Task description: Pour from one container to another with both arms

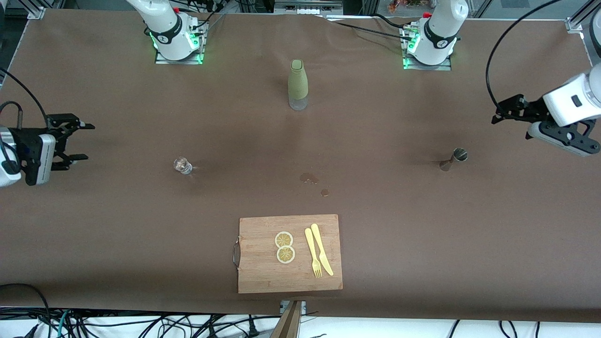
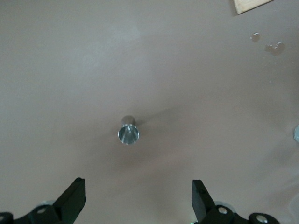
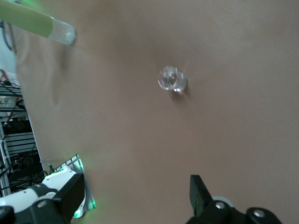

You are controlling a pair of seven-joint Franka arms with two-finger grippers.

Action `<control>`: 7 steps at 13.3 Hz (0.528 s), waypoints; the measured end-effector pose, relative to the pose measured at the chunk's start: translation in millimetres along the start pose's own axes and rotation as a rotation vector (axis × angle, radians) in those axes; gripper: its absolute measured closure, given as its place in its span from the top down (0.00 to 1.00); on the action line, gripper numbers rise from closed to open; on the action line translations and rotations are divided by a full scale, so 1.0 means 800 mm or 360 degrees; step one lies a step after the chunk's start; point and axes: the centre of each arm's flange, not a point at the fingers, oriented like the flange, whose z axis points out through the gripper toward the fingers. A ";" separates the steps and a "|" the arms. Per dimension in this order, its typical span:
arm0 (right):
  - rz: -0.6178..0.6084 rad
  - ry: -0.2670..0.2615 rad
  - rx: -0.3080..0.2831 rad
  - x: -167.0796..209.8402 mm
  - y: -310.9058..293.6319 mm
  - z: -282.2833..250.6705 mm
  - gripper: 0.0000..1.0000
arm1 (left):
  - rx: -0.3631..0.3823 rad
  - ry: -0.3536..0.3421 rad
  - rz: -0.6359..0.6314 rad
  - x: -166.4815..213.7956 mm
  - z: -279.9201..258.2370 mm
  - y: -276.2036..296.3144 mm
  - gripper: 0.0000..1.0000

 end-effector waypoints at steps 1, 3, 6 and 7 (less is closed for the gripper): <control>0.0100 -0.0037 -0.0055 0.000 -0.014 -0.012 1.00 | 0.0025 -0.0016 -0.0059 -0.003 -0.006 0.019 1.00; 0.0343 -0.0063 -0.0168 -0.002 -0.041 -0.031 1.00 | 0.0053 -0.0037 -0.0157 -0.008 -0.015 0.046 1.00; 0.0821 -0.0064 -0.0322 0.003 -0.098 -0.057 1.00 | 0.0148 -0.0025 -0.0221 -0.012 -0.035 0.058 1.00; 0.0929 -0.0071 -0.0381 0.011 -0.117 -0.063 1.00 | 0.0157 -0.0020 -0.0231 -0.013 -0.039 0.060 1.00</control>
